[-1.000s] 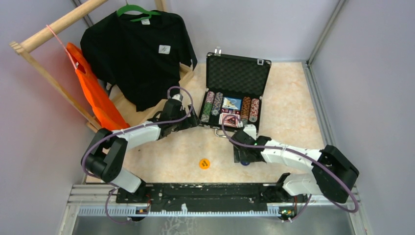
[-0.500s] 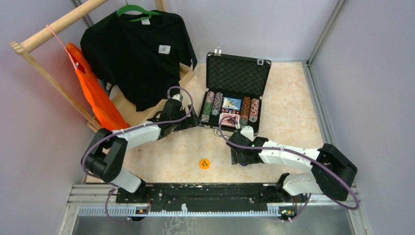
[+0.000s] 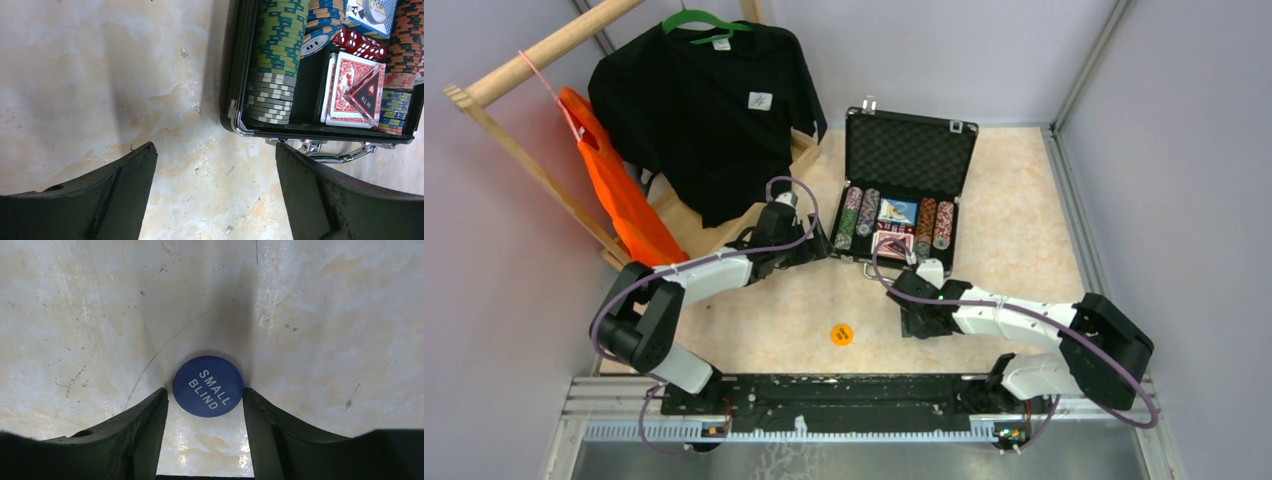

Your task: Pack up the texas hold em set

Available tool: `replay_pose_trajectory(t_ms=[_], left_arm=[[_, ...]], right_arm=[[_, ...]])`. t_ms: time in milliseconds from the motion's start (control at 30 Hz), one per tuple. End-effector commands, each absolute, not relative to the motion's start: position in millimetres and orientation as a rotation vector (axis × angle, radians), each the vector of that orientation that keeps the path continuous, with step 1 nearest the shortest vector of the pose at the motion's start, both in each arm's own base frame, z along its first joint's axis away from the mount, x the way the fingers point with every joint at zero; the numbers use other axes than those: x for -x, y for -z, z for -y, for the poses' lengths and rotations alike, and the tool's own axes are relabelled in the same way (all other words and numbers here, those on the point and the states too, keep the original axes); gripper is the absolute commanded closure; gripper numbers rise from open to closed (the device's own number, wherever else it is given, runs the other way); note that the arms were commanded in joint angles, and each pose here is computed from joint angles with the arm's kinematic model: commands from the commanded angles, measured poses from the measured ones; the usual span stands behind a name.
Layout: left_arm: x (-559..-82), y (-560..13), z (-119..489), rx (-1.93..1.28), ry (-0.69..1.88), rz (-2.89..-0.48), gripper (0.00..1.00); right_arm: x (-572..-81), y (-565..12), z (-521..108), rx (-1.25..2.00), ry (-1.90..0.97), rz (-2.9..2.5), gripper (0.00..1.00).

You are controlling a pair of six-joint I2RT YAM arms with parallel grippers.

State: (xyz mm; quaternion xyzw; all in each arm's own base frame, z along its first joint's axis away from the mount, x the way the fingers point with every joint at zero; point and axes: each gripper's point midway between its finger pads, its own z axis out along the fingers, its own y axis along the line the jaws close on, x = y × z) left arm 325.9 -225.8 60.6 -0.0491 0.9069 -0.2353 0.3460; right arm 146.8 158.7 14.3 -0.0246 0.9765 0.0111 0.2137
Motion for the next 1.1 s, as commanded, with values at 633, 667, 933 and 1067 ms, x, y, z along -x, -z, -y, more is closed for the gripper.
replay_pose_trajectory(t_ms=[633,667,933,1067], left_arm=[[-331,-70,232,0.117,0.643,-2.324,0.07],[-331,-71,233,0.117,0.644,-2.323,0.07],[-332,-70,231,0.112,0.634,-2.322,0.07],[-331,-70,232,0.111,0.634,-2.322,0.07]], right_arm=[[-164,-44,-181,0.092,-0.101,-2.636,0.57],[-166,-46,-182,0.094,-0.105,-2.630,0.57],[-176,-51,-191,0.125,-0.089,-2.622,0.54],[-172,-41,-186,0.141,-0.037,-2.652,0.29]])
